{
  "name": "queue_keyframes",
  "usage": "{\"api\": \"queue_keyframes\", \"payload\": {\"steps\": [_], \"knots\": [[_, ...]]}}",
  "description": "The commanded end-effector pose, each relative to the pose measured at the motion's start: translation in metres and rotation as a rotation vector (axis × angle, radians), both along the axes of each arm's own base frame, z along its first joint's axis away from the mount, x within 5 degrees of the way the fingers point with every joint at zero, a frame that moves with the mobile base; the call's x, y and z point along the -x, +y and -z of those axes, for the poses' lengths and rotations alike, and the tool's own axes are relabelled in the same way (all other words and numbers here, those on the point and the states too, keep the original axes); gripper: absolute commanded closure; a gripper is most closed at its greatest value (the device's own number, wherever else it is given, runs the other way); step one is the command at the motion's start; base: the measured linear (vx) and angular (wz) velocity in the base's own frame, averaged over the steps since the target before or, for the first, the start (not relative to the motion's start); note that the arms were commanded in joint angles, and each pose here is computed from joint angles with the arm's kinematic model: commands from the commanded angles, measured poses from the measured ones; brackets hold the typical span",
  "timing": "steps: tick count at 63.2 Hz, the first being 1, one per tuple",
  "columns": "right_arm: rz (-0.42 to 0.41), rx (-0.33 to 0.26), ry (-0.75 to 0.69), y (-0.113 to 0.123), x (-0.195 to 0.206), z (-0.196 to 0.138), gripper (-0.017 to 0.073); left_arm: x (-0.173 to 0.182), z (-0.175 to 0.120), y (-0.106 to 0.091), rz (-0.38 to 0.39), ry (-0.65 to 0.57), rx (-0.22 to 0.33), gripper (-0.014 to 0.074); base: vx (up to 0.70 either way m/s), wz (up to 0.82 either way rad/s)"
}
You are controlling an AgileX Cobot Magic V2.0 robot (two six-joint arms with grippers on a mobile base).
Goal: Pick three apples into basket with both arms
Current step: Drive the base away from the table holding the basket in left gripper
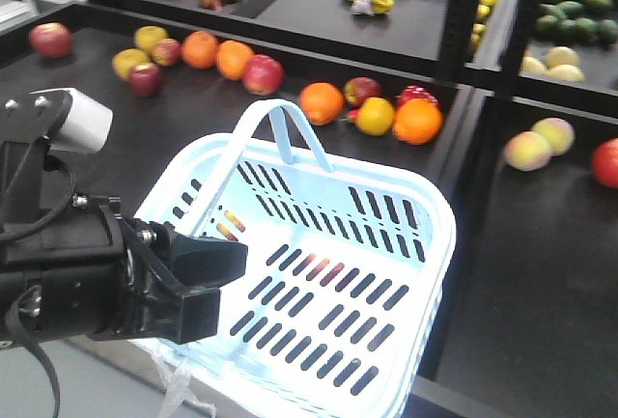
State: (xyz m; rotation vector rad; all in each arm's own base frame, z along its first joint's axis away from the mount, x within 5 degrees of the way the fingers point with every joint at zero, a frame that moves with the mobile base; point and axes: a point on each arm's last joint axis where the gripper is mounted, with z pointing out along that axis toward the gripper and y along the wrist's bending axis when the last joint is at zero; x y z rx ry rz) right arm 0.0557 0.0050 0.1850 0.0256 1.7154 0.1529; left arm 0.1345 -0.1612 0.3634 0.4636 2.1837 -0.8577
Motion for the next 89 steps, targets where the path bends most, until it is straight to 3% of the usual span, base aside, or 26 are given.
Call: {"api": "queue_keyframes", "payload": {"steps": [1, 89], "knots": [[0.005, 0.008, -0.072, -0.0004, -0.0005, -0.0024, 0.0564, 0.0008, -0.0235, 0.0005, -0.015, -0.087, 0.123, 0.0601, -0.13, 0.52], [0.005, 0.008, -0.072, -0.0004, -0.0005, -0.0024, 0.0564, 0.0008, -0.0236, 0.0005, -0.015, -0.087, 0.124, 0.0601, -0.13, 0.52]]}}
